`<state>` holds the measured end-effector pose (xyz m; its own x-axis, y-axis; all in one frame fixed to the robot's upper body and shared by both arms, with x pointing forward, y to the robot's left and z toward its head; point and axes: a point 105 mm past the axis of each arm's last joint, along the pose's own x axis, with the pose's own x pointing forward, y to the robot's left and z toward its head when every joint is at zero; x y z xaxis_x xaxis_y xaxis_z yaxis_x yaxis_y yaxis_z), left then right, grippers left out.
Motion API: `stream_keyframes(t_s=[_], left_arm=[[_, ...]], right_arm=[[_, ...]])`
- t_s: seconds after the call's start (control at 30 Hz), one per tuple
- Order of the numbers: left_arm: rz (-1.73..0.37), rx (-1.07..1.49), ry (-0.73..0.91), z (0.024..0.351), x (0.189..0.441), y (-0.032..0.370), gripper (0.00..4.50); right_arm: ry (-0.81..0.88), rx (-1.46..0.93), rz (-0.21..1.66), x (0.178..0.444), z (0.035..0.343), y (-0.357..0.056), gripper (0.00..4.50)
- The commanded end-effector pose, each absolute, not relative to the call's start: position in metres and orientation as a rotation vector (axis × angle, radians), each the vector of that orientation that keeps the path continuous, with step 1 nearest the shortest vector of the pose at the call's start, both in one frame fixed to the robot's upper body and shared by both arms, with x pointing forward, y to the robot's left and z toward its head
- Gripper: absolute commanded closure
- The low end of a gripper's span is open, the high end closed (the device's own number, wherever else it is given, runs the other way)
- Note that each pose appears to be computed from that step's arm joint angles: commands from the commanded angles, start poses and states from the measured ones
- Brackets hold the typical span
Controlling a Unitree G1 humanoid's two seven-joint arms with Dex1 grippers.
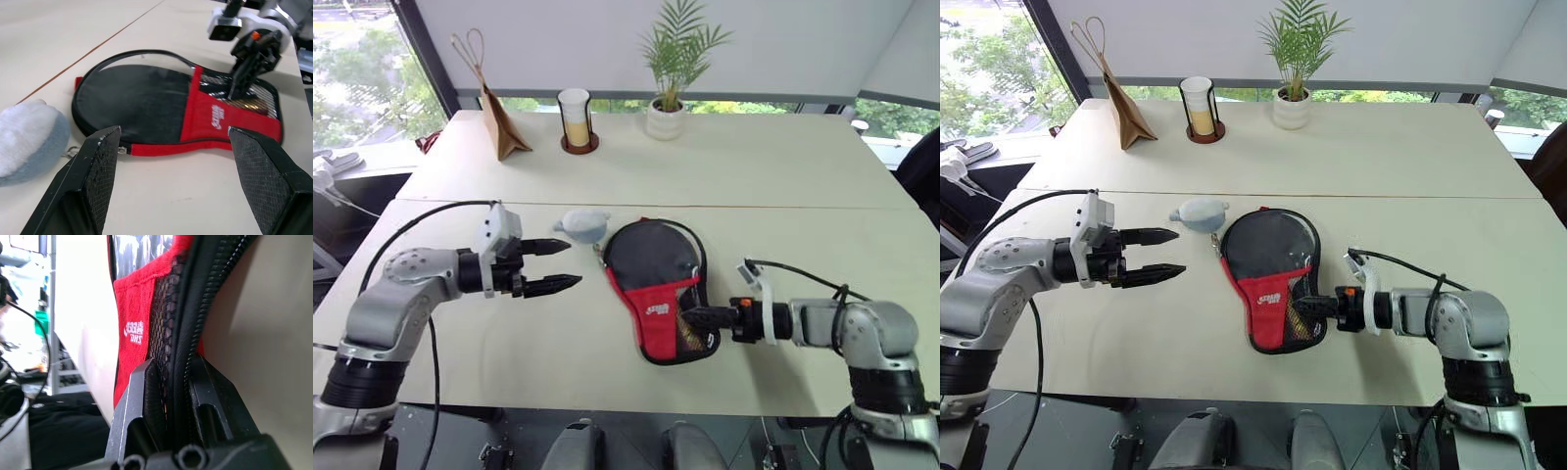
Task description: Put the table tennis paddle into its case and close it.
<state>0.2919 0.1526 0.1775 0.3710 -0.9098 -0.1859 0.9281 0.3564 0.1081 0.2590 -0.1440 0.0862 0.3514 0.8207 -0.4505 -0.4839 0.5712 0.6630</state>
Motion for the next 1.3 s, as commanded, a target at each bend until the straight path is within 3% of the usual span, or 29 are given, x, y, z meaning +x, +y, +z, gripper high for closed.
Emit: stream_keyframes(t_s=[0.03, 0.37, 0.77, 1.3], left_arm=[[-1.191, 0.242, 0.054, 0.186, 0.290, 0.149, 0.91], [-1.192, 0.243, 0.048, 0.185, 0.292, 0.147, 0.91], [-1.197, 0.253, 0.055, 0.181, 0.290, 0.146, 0.91], [-1.199, 0.253, 0.053, 0.180, 0.289, 0.146, 0.91]], right_arm=[[0.929, 0.499, 0.846, 0.240, 0.072, -0.142, 3.66], [0.941, 0.521, 0.818, 0.213, 0.065, -0.144, 3.66], [1.013, 0.493, 0.791, 0.200, 0.066, -0.163, 3.66], [0.957, 0.481, 0.835, 0.219, 0.080, -0.152, 3.66]])
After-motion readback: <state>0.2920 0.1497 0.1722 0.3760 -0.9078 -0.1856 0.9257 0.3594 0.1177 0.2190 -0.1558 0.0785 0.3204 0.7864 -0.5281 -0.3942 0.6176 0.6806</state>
